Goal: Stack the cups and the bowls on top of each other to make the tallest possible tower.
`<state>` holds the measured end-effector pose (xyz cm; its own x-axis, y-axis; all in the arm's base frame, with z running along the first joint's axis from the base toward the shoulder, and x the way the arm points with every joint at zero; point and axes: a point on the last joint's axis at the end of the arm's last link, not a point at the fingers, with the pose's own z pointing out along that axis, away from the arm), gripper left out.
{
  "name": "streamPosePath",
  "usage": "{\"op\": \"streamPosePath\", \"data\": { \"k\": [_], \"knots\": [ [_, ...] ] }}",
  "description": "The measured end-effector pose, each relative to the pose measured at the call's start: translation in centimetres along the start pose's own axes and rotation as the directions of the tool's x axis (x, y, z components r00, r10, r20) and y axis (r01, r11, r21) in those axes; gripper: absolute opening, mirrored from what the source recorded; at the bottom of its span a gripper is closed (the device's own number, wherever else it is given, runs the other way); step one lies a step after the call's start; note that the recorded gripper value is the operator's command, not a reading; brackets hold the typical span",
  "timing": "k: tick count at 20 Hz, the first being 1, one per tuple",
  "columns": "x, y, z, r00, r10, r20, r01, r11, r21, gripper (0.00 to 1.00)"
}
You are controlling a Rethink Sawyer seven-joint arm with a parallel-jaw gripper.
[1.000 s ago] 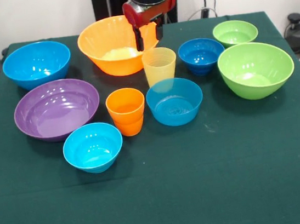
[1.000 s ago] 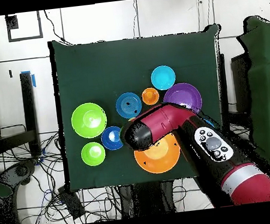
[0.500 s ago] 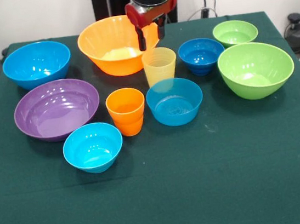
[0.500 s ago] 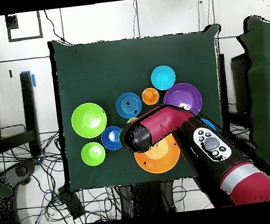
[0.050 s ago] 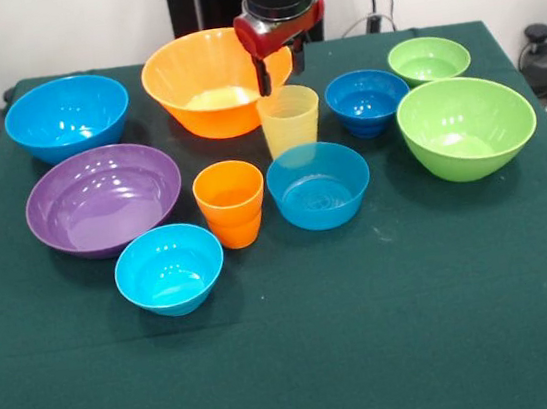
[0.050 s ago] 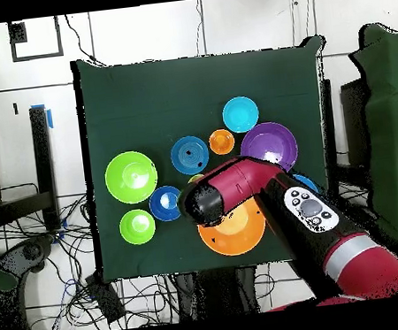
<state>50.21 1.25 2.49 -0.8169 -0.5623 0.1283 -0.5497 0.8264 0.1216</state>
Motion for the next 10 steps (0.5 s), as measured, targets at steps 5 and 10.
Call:
{"op": "streamPosePath", "data": {
  "k": [5, 10],
  "knots": [
    [-0.02, -0.37, 0.14, 1.0000, 0.008, -0.005, -0.008, 1.0000, -0.003, 1.00],
    [0.07, -0.47, 0.39, 0.9996, 0.012, -0.027, -0.012, 0.9999, -0.011, 1.00]
  ]
}}
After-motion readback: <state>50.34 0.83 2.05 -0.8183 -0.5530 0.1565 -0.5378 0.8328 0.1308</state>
